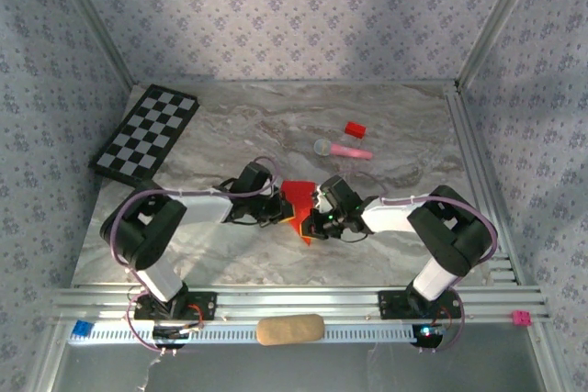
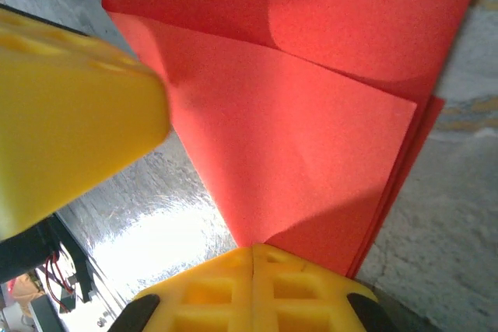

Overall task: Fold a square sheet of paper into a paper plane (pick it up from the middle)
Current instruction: Third fold the triangle at the center of the table.

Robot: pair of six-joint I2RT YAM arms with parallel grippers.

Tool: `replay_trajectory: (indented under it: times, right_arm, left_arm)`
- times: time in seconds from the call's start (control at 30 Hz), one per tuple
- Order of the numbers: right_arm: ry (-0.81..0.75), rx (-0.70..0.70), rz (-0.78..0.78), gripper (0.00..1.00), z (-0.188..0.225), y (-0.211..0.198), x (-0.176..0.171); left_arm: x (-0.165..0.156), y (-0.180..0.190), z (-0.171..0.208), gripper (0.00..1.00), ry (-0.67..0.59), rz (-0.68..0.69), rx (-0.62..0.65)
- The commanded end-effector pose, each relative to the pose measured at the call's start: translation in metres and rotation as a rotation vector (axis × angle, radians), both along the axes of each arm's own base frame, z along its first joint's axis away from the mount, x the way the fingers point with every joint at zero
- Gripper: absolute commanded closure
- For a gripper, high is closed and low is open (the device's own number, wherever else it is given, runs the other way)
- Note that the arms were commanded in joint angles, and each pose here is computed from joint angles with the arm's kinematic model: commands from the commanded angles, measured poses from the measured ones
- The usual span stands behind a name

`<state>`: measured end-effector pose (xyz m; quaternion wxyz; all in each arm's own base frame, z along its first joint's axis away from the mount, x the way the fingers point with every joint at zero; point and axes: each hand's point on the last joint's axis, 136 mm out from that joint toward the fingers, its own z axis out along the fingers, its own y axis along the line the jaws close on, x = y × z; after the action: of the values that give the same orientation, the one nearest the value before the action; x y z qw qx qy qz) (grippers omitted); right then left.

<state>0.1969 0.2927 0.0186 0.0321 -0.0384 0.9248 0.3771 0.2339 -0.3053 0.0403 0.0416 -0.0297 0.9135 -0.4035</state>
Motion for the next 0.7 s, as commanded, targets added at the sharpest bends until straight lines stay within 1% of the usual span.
replay_trajectory:
  times: [0.0, 0.23, 0.43, 0.57, 0.67]
  right_arm:
    - [0.067, -0.117, -0.007, 1.0, -0.028, -0.023, -0.013]
    - [0.067, -0.118, -0.009, 1.0, -0.028, -0.023, -0.011]
    - [0.07, -0.13, -0.01, 1.0, -0.031, -0.027, -0.015]
    - [0.075, -0.146, -0.003, 1.0, -0.035, -0.031, -0.019]
    - [0.075, -0.152, 0.0, 1.0, -0.036, -0.033, -0.021]
  left_arm:
    - [-0.004, -0.006, 0.013, 0.94, -0.026, -0.039, -0.014]
    - [-0.013, -0.012, -0.006, 0.95, 0.015, -0.067, 0.017]
    - [-0.005, 0.002, -0.029, 0.97, 0.018, -0.039, 0.111]
    - [0.003, 0.018, -0.036, 0.98, 0.018, -0.007, 0.146]
    - [0.01, 0.028, -0.038, 0.98, 0.023, 0.017, 0.144]
